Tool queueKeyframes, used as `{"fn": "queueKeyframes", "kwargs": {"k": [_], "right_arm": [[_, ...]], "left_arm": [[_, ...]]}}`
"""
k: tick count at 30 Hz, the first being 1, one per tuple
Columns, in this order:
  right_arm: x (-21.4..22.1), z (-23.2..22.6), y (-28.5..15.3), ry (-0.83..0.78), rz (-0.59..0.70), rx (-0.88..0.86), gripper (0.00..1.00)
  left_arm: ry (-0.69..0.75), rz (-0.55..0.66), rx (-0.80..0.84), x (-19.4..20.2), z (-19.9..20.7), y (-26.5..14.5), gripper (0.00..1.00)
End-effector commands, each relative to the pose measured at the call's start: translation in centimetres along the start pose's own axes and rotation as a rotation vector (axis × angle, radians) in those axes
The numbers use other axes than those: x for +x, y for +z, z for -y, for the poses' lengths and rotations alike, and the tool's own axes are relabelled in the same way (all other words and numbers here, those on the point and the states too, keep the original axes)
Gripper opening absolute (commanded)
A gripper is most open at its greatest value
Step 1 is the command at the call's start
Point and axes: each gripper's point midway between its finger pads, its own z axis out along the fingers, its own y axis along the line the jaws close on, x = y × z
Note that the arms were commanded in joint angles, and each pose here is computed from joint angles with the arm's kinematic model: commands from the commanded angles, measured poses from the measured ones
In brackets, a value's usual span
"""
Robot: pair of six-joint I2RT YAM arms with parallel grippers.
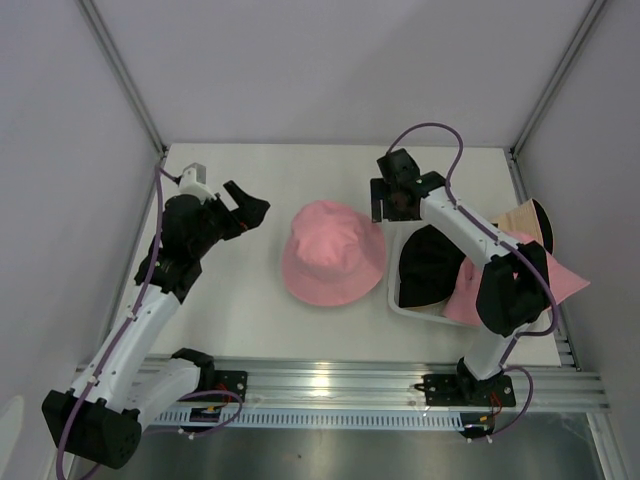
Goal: Stack the hats
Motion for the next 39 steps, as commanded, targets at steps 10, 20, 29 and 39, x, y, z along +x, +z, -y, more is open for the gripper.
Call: {"fn": "queueKeyframes", "kwargs": {"k": [10, 20, 29, 39], "right_arm": [[5.8, 3.0, 1.7, -0.039, -0.132, 0.143, 0.54], [8.9, 4.9, -1.6, -0.052, -0.161, 0.144, 0.01], [11.0, 8.9, -5.0, 0.03, -0.13, 0.287, 0.06], [13.2, 10.3, -3.9, 0.223, -0.184, 0.341, 0.11]], "left_arm": [[0.021, 0.004, -0.018, -0.1, -0.7, 0.5, 1.0], [0.022, 0.017, -0.02, -0.4, -0.6, 0.2, 0.99], [0.012, -0.012, 0.001, 0.3, -0.3, 0.6, 0.99], [0.012, -0.019, 0.011, 0.3, -0.1, 0.8, 1.0]]}}
